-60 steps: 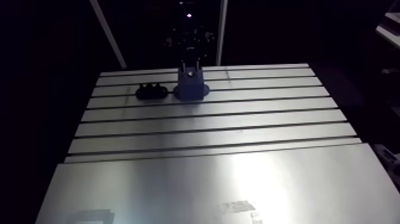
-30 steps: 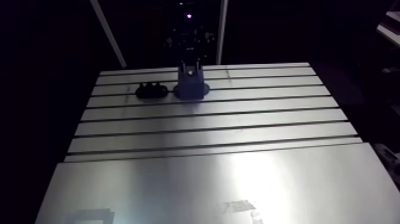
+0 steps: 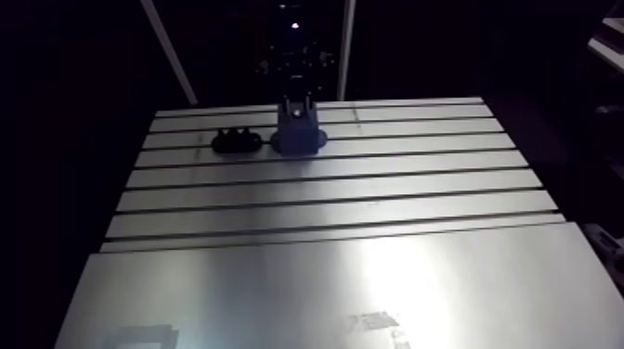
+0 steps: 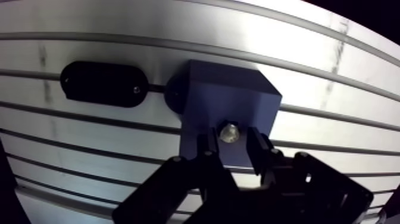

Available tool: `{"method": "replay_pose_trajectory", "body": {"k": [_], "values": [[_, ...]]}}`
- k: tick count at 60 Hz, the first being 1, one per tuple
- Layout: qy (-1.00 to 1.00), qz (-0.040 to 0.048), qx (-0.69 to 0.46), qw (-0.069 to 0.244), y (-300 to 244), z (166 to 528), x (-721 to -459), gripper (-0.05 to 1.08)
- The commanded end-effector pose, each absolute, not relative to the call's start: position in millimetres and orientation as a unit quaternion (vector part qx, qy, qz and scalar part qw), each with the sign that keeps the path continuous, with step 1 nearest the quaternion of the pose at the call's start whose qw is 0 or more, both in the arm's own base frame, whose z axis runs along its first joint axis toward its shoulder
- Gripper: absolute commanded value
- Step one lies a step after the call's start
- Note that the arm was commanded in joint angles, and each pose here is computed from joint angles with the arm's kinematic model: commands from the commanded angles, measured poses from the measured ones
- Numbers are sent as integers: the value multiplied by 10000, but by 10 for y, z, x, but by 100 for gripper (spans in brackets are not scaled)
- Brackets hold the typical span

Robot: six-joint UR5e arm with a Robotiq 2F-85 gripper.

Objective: Pick up the M10 bolt and insert it into the hex recess until seated.

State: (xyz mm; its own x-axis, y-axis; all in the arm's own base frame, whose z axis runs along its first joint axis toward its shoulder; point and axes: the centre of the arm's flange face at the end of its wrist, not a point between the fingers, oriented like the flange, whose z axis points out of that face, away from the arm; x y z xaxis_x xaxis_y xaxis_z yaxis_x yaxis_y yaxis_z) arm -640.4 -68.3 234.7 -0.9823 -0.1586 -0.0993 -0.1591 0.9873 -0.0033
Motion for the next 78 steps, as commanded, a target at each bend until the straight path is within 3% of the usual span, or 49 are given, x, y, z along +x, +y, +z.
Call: {"method": "replay_pose_trajectory", "body": {"k": [1,78], "values": [[9955,23,-805,499,-687,2342,-6401,60],[9950,22,-852,531,-685,2307,-6399,64]]}}
